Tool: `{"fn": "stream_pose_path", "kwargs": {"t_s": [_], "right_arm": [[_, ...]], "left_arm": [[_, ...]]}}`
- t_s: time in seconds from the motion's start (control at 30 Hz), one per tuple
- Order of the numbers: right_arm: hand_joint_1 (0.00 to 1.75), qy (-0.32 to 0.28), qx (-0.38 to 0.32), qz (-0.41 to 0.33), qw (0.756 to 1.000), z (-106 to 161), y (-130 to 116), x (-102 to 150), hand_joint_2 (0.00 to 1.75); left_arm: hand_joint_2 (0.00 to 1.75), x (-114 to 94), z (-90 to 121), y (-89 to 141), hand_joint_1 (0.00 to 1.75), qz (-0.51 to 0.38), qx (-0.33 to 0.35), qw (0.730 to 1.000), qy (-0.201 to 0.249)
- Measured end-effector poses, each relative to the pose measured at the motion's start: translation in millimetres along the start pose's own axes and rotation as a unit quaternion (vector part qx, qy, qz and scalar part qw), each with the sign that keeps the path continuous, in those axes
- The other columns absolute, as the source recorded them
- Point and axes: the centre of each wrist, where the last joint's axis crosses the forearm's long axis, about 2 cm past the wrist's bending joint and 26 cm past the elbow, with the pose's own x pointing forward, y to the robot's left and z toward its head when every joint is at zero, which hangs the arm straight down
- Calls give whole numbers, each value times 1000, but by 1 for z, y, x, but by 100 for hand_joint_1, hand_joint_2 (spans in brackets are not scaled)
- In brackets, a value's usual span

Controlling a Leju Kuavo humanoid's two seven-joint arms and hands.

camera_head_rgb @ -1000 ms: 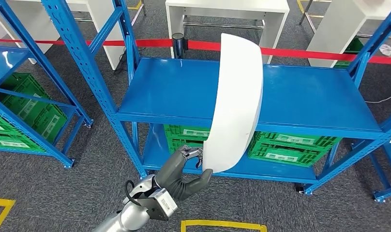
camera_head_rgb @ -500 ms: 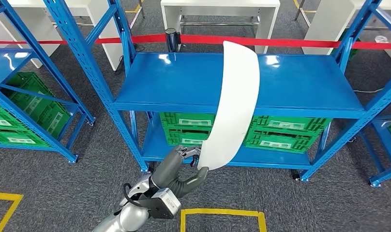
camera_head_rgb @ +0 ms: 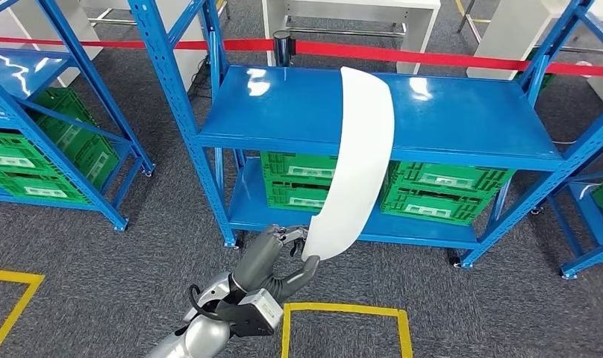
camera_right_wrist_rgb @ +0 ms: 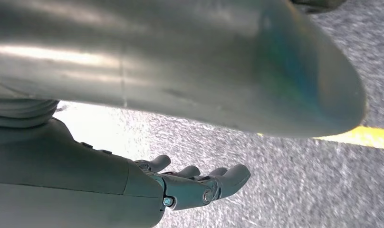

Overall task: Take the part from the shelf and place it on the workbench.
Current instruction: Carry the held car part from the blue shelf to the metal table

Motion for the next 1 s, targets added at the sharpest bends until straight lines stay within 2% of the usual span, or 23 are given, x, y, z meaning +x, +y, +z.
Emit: {"fn": "stream_pose_path", "kwargs": {"t_s": [0.33,0.47,1.0], "right_arm": [[0,-5,-8,1,1000,-2,-5,7,0],[0,-7,-9,-2,1000,-2,-5,8,0],[0,-4,2,6,1000,0,0,1,0]], "left_arm": [[175,0,-1,-2,175,-33,-23,999,1],[175,-4,0,-2,175,-17,-29,999,4],[175,-8,5,-3,175,-36,-27,999,21]]}}
